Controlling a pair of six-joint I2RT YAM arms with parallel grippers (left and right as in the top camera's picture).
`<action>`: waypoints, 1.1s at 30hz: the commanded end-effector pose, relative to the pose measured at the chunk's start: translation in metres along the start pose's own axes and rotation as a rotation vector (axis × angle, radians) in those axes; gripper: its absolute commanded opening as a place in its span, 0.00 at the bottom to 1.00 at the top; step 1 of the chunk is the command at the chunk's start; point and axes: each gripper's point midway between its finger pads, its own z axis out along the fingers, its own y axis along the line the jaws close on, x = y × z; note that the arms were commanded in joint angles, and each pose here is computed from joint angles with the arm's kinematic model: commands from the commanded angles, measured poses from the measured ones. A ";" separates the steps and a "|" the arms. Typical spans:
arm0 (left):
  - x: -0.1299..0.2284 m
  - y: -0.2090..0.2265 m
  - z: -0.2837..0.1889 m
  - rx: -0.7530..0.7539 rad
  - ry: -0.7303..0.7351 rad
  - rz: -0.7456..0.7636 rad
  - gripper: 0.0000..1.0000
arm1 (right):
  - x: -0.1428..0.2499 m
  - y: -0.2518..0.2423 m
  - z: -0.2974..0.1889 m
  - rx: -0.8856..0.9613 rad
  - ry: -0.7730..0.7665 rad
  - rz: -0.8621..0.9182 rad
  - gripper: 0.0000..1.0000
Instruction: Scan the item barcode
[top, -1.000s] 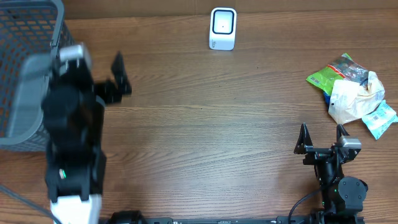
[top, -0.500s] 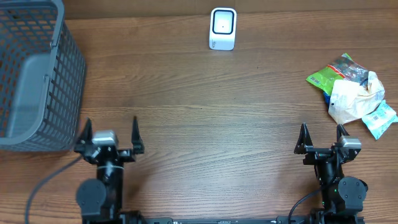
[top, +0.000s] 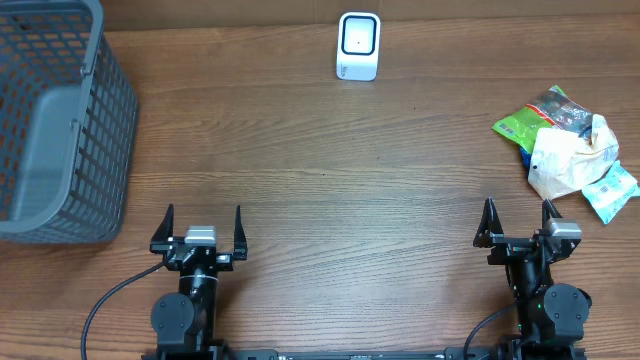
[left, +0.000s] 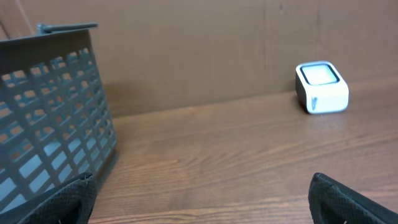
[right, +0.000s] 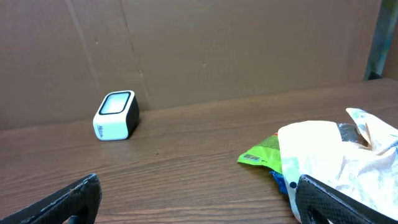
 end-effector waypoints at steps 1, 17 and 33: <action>0.016 -0.006 0.001 0.023 0.038 0.042 1.00 | 0.001 0.000 0.000 -0.001 -0.008 0.000 1.00; 0.021 -0.007 0.000 0.026 0.058 0.041 1.00 | 0.001 0.000 0.000 -0.001 -0.008 0.000 1.00; 0.021 -0.007 0.000 0.026 0.058 0.041 1.00 | 0.001 0.000 0.000 -0.001 -0.008 0.000 1.00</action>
